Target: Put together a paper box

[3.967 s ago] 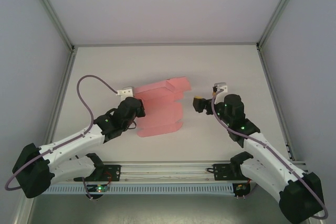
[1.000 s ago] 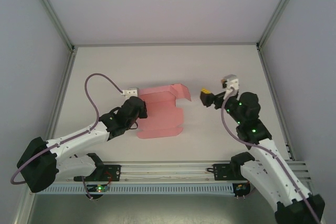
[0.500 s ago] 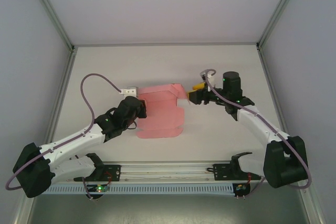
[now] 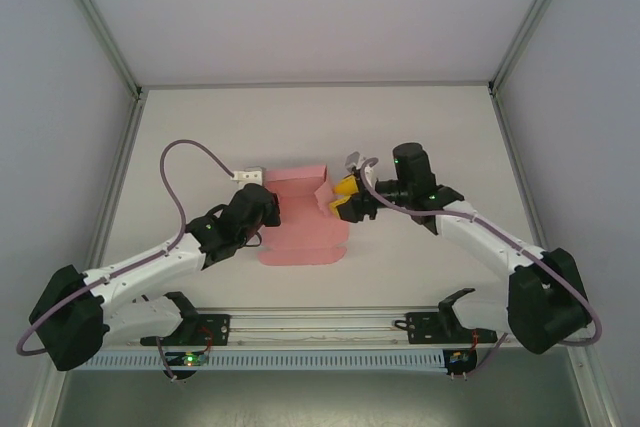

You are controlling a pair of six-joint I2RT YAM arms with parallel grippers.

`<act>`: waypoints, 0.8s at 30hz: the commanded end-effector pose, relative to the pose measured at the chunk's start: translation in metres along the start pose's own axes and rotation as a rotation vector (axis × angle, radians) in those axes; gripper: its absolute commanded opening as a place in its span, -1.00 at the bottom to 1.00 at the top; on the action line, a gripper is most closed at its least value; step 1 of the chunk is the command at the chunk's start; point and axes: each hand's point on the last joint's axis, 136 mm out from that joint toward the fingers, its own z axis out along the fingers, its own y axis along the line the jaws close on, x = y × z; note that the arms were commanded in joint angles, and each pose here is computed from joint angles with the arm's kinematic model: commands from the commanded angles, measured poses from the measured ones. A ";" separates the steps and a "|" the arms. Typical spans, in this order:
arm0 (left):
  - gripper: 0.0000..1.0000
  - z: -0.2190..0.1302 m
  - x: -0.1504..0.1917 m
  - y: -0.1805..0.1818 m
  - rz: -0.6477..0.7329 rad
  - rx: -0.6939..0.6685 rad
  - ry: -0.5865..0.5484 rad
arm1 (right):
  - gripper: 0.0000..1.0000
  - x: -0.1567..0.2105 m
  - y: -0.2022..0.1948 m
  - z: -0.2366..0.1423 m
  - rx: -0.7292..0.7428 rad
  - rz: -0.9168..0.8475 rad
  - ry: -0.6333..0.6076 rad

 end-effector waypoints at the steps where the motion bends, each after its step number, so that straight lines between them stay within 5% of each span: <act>1: -1.00 -0.002 -0.014 -0.009 -0.026 0.022 -0.023 | -0.04 -0.012 -0.015 0.011 0.095 -0.054 0.010; 4: -1.00 -0.001 -0.014 -0.013 -0.028 0.039 -0.017 | -0.14 -0.016 -0.041 0.018 0.289 -0.038 0.011; 8: -1.00 0.001 -0.012 -0.012 -0.031 0.030 -0.005 | 0.01 -0.017 -0.081 0.007 0.624 -0.011 -0.020; 14: -1.00 0.005 -0.010 -0.014 -0.027 0.028 0.017 | 0.03 -0.018 -0.083 0.013 0.672 -0.038 -0.051; 19: -1.00 0.006 -0.009 -0.014 -0.037 0.026 0.022 | -0.33 -0.022 -0.095 0.005 0.809 -0.060 -0.054; 24: -1.00 0.009 -0.006 -0.008 -0.079 -0.019 0.036 | -0.76 -0.023 -0.119 -0.018 1.115 -0.045 -0.086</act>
